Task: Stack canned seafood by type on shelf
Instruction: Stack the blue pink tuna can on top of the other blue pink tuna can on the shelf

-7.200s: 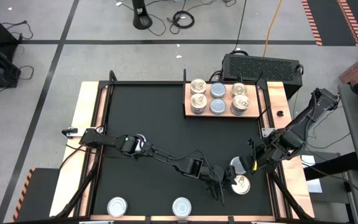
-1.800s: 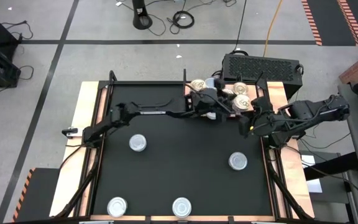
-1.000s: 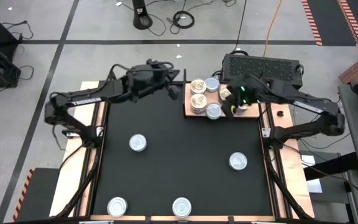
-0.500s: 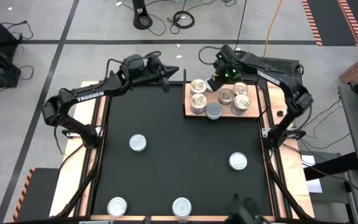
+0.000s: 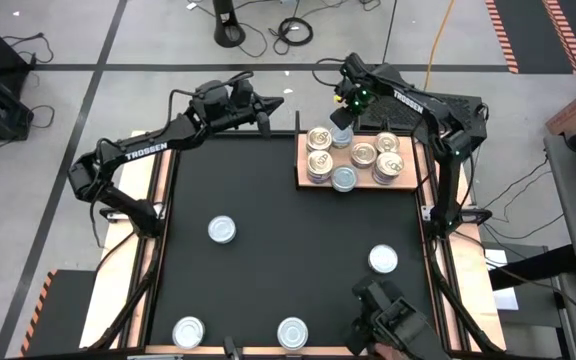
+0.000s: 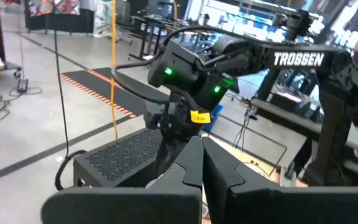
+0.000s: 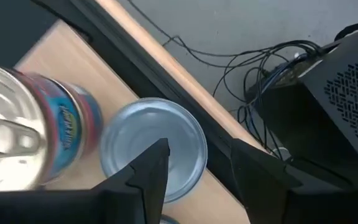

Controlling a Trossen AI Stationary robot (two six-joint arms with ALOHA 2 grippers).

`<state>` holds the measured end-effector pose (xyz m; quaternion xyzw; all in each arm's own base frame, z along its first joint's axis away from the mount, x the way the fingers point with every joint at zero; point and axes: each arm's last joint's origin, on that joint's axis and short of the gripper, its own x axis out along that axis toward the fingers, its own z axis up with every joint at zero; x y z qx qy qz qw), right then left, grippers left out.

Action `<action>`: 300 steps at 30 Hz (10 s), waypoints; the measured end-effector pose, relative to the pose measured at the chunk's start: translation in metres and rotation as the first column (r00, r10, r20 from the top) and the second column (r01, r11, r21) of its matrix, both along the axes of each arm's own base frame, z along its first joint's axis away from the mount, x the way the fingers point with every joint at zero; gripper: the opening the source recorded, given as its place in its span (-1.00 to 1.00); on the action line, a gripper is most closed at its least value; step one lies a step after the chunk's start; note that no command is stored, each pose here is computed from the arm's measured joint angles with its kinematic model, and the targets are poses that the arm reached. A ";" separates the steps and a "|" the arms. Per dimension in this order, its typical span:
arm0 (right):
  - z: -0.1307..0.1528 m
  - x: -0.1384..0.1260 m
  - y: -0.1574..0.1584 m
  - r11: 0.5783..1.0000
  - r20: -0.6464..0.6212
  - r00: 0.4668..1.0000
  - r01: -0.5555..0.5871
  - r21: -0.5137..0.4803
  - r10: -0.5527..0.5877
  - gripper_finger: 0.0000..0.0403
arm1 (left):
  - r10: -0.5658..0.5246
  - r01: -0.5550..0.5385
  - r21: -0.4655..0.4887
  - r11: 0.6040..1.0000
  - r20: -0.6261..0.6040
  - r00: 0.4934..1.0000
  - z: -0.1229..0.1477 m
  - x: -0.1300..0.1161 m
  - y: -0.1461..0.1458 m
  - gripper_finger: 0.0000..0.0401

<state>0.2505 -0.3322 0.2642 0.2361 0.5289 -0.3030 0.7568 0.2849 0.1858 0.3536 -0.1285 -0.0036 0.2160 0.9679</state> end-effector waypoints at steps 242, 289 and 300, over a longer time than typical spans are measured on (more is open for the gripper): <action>0.018 -0.058 0.037 0.894 -0.083 0.924 -0.335 0.296 0.373 -1.00 | -0.048 0.068 0.107 0.992 -0.185 0.981 -0.012 0.003 -0.007 -1.00; 0.025 -0.038 0.051 0.912 -0.155 0.900 -0.391 0.127 0.408 0.77 | -0.066 0.092 0.129 0.987 -0.192 0.979 -0.014 0.004 -0.010 -1.00; -0.004 -0.039 0.049 0.886 -0.170 0.870 -0.448 0.118 0.462 0.77 | -0.078 0.104 0.123 0.987 -0.202 0.976 -0.015 0.006 -0.012 -1.00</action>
